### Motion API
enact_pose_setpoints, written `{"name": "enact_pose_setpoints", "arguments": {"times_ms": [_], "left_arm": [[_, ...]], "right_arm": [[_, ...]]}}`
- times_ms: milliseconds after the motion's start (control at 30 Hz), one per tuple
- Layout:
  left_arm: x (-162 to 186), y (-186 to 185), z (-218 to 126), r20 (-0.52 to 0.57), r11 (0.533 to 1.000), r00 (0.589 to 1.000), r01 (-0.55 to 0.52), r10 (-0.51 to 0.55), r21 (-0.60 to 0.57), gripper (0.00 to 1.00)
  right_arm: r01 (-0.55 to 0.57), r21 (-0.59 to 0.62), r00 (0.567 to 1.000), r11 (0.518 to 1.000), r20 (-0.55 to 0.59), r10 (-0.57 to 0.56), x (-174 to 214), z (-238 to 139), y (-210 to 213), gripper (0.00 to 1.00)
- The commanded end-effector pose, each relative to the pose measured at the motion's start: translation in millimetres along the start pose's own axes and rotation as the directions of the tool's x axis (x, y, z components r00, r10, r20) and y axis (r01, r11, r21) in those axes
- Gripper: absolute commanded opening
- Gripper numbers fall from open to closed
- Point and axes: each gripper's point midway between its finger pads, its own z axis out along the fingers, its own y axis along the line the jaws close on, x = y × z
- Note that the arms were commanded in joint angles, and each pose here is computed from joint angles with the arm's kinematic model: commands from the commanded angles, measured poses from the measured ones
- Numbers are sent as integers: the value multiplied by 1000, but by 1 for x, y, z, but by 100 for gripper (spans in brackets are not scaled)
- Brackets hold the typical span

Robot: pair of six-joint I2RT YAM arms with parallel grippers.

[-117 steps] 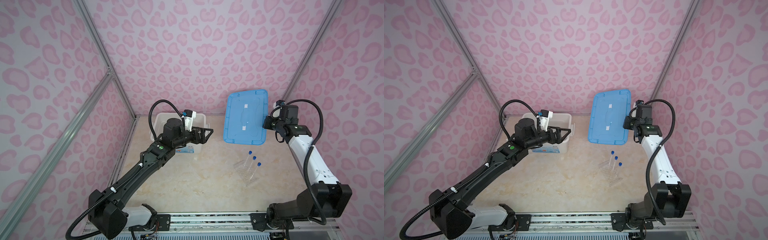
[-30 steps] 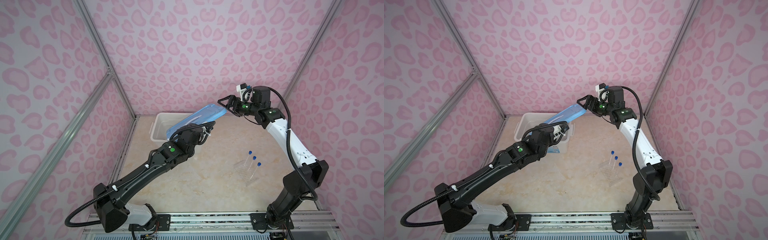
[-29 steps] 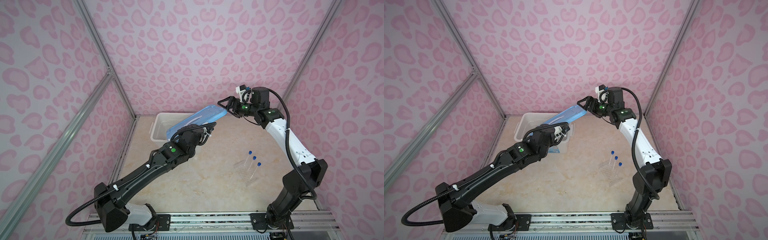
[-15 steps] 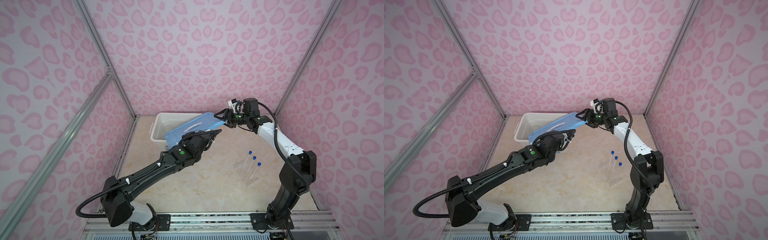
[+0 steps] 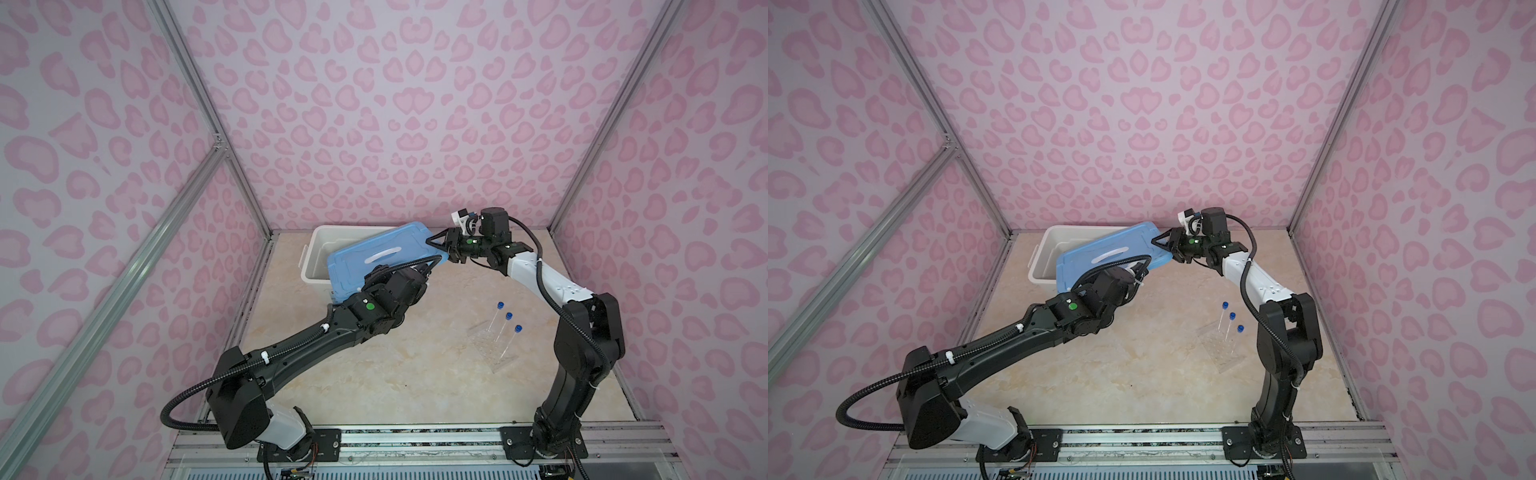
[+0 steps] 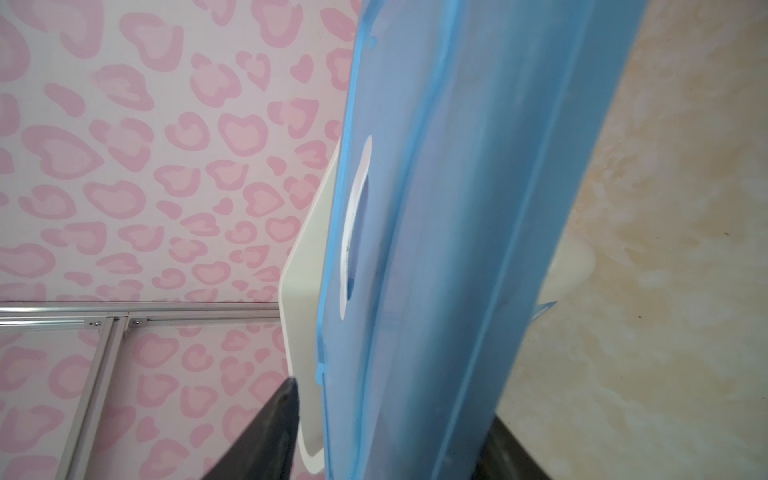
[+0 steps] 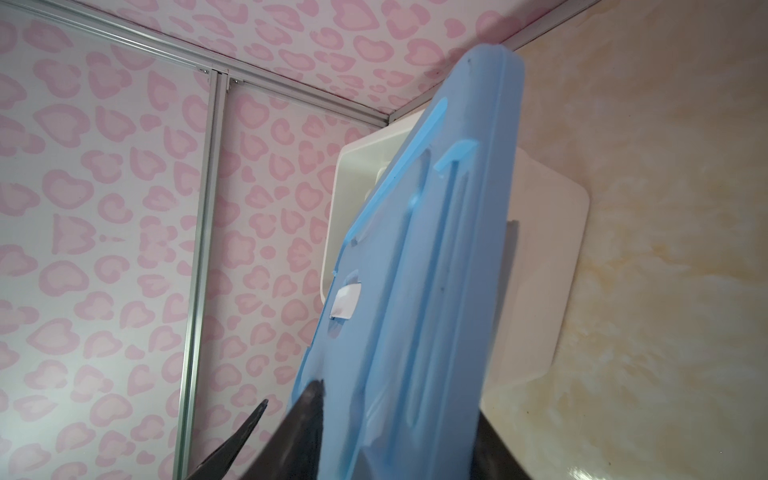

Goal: Organize the chemistry lab equipment
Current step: 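Carry the blue lid over the white bin with both grippers, then lower the lid onto the bin and open the left gripper, then press the lid's edges down onto the bin rim with both grippers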

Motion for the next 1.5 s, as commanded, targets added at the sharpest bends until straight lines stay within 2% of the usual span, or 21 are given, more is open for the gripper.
{"name": "enact_pose_setpoints", "arguments": {"times_ms": [0, 67, 200, 400, 467, 533, 633, 767, 800, 900, 967, 1000, 1067, 1100, 1200, 1233, 1267, 1333, 1467], "left_arm": [[6, -13, 3, -15, 996, 997, 74, -73, 41, 63], [9, -17, 4, -23, 993, 995, 101, -100, 57, 63], [8, -31, 3, -22, 976, 985, 175, -174, 128, 71], [6, -46, -3, -19, 937, 963, 265, -268, 229, 74], [1, -48, -10, -4, 898, 942, 321, -336, 299, 75], [-6, -52, -19, 6, 827, 905, 386, -425, 409, 76], [-27, -56, -41, 8, 666, 815, 468, -579, 581, 79], [-51, -35, -62, -57, 403, 635, 554, -770, 729, 83], [-53, -26, -61, -94, 335, 584, 582, -806, 741, 83], [-47, 2, -50, -207, 171, 453, 660, -867, 731, 83], [-35, 24, -40, -251, 103, 375, 711, -893, 695, 83], [-28, 34, -35, -255, 95, 349, 736, -902, 670, 82], [-5, 56, -17, -247, 106, 305, 800, -920, 591, 82], [8, 65, -6, -259, 93, 271, 836, -927, 541, 83], [54, 90, 28, -319, -22, 124, 909, -940, 417, 84], [69, 97, 40, -323, -47, 88, 921, -942, 387, 84], [83, 103, 51, -314, -34, 82, 937, -946, 346, 84], [112, 111, 73, -282, 27, 96, 971, -955, 239, 86], [136, 114, 106, -260, 40, 83, 985, -962, 167, 87]], "right_arm": [[2, -49, 1000, 999, 2, -2, -2, 6, -1, 47], [-2, -44, 1000, 999, -1, 2, -1, 10, -7, 46], [-21, -32, 1000, 999, -5, 21, 2, 16, -22, 41], [-37, -60, 999, 998, 3, 37, 2, 24, -28, 34], [-39, -51, 999, 998, 10, 39, 2, 26, -31, 33], [-37, -40, 999, 999, 20, 38, 2, 27, -34, 31], [-35, -20, 999, 999, 38, 36, 1, 27, -37, 29], [-19, 13, 997, 1000, 69, 18, 1, 24, -38, 28], [-20, 18, 997, 1000, 74, 19, 2, 24, -37, 28], [-24, 23, 996, 999, 90, 21, 1, 26, -36, 27], [-33, 19, 994, 999, 101, 31, -2, 28, -36, 27], [-37, 22, 994, 999, 108, 34, -3, 28, -36, 27], [-39, 51, 992, 998, 121, 33, -5, 28, -41, 27], [-36, 64, 992, 997, 120, 29, -3, 30, -42, 27], [-30, 103, 992, 994, 128, 17, -2, 32, -43, 27], [-33, 111, 991, 993, 131, 18, -1, 32, -44, 27], [-32, 118, 991, 993, 136, 16, -1, 33, -43, 27], [-27, 136, 989, 990, 150, 6, 1, 34, -43, 28], [-15, 162, 985, 987, 171, -13, 3, 38, -39, 27]]}}
